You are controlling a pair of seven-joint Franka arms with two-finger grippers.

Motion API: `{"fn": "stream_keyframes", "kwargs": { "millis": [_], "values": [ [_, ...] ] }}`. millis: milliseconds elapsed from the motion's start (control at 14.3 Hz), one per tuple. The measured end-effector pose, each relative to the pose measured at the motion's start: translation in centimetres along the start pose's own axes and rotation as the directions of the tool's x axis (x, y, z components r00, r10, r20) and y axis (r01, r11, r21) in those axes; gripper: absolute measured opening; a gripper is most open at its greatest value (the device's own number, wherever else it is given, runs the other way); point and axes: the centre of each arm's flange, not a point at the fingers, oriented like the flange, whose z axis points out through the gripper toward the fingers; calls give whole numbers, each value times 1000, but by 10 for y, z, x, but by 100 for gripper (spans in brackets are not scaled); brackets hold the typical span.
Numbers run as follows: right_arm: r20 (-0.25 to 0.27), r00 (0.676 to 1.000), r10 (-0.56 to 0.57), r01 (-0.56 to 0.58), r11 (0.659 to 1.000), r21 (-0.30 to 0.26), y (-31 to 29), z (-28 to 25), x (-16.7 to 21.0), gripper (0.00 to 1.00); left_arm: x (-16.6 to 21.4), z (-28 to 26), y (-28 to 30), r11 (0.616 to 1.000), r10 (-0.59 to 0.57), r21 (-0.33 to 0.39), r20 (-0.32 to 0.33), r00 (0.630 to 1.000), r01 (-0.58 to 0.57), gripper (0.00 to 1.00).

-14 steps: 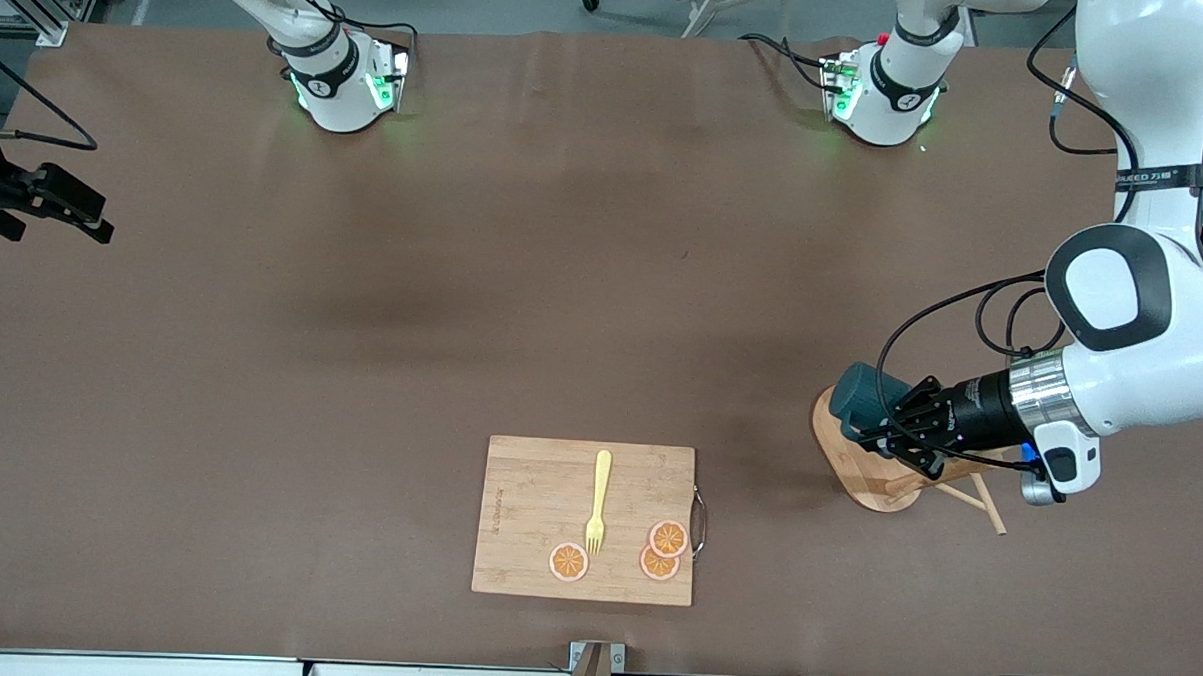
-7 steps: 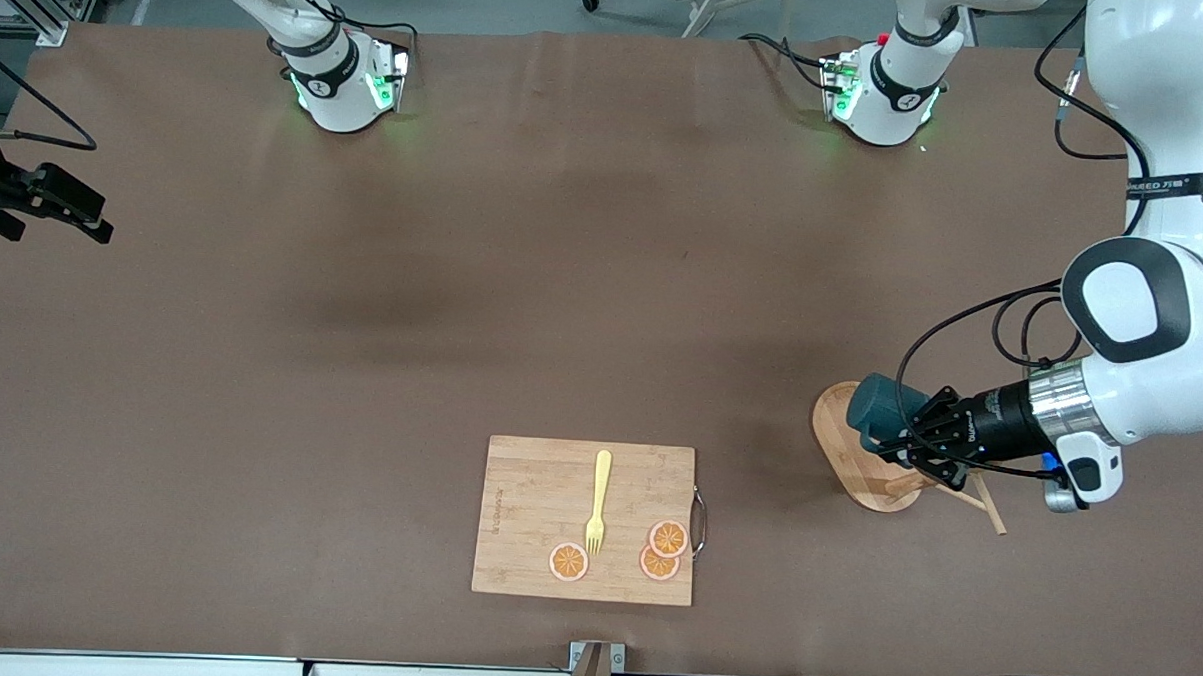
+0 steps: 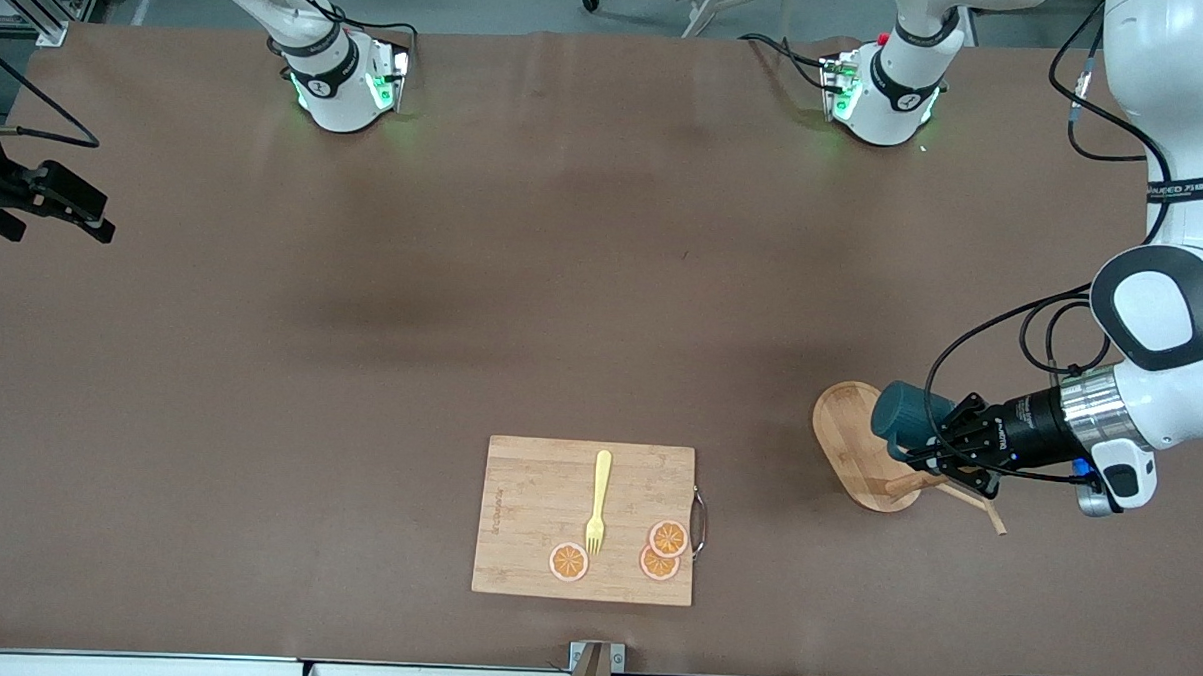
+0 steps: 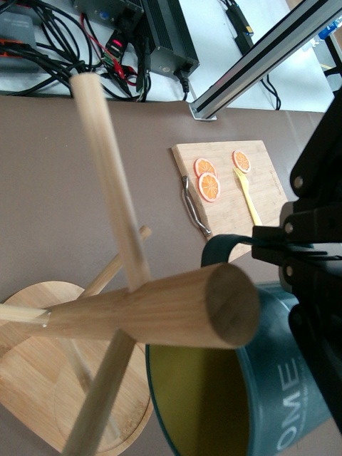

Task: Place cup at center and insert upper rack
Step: 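Lower the mug so its handle hooks over a tree peg, then open the left gripper to release the hanging mug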

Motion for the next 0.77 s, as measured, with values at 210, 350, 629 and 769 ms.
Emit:
{"fn": "stream_keyframes", "kwargs": {
  "millis": [210, 350, 629, 769],
  "values": [
    [0, 1000, 0, 0, 1000, 0, 0, 0, 0, 100, 4, 1, -1, 1000, -5, 1, -1, 1000, 5, 8],
    [0, 1000, 0, 0, 1000, 0, 0, 0, 0, 100, 4, -1, 0, 1000, -2, -4, -3, 1000, 2, 16],
    [1, 1000, 0, 0, 1000, 0, 0, 0, 0, 100, 2, -9, 6, 1000, 6, -26, -15, 1000, -7, 56],
    [1, 1000, 0, 0, 1000, 0, 0, 0, 0, 100, 1, -15, 10, 999, 20, -32, -30, 999, -21, 76]
  ]
}}
